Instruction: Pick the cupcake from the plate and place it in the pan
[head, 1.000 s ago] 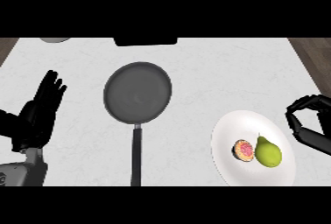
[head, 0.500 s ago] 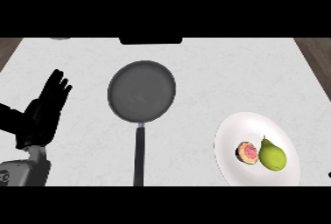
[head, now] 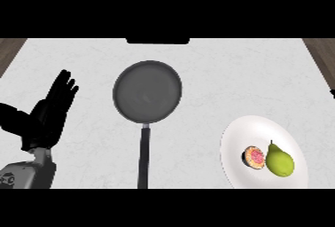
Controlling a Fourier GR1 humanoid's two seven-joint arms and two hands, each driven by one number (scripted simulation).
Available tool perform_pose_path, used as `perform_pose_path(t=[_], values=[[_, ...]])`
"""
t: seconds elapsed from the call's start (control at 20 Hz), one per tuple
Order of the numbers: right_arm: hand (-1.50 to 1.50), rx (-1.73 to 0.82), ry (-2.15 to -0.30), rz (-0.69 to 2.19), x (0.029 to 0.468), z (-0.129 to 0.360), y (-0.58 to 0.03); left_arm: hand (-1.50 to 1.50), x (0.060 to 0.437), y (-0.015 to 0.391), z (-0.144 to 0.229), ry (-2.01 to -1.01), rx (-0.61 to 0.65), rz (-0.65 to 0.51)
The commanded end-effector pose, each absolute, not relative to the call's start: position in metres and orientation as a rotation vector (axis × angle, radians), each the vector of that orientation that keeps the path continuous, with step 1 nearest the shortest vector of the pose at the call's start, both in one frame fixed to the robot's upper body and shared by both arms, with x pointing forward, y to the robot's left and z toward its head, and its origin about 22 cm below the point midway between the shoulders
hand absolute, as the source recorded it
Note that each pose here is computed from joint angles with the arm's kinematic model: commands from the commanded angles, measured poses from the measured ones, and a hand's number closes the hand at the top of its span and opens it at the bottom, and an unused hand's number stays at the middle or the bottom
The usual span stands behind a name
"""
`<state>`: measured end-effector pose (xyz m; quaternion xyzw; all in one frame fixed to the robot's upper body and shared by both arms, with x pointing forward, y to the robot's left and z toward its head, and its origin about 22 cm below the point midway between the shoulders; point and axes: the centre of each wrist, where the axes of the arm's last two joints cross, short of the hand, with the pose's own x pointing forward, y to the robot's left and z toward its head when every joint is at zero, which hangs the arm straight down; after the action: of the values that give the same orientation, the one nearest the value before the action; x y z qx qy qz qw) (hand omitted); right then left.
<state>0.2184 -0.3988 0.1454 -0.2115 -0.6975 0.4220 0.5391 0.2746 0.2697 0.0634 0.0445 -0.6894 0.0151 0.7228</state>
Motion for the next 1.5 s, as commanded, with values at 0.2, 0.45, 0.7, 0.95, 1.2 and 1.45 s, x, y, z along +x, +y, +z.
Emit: perform_pose_path(t=[0.2,0.45,0.7,0.95,1.2,1.45], values=[[-1.5,-0.513,-1.324,1.362,0.23,0.167,-0.36,0.0,0.277,0.277,0.064,-1.523,0.101,0.032],[-1.5,-0.452,-1.115,1.484,0.238,0.153,-0.342,0.0,0.276,0.26,0.059,-1.507,0.078,0.029],[-1.5,-0.467,-1.126,1.55,0.214,0.14,-0.315,0.0,0.277,0.289,0.067,-1.511,0.11,0.058],[-1.5,-0.633,-1.096,1.623,0.203,0.151,-0.283,0.0,0.27,0.282,0.045,-1.513,0.104,0.026],[-1.5,-0.685,-1.081,1.604,0.19,0.164,-0.277,0.0,0.275,0.269,0.059,-1.511,0.111,0.05],[-1.5,-0.637,-1.132,1.59,0.219,0.146,-0.248,0.0,0.275,0.27,0.063,-1.524,0.111,0.035]])
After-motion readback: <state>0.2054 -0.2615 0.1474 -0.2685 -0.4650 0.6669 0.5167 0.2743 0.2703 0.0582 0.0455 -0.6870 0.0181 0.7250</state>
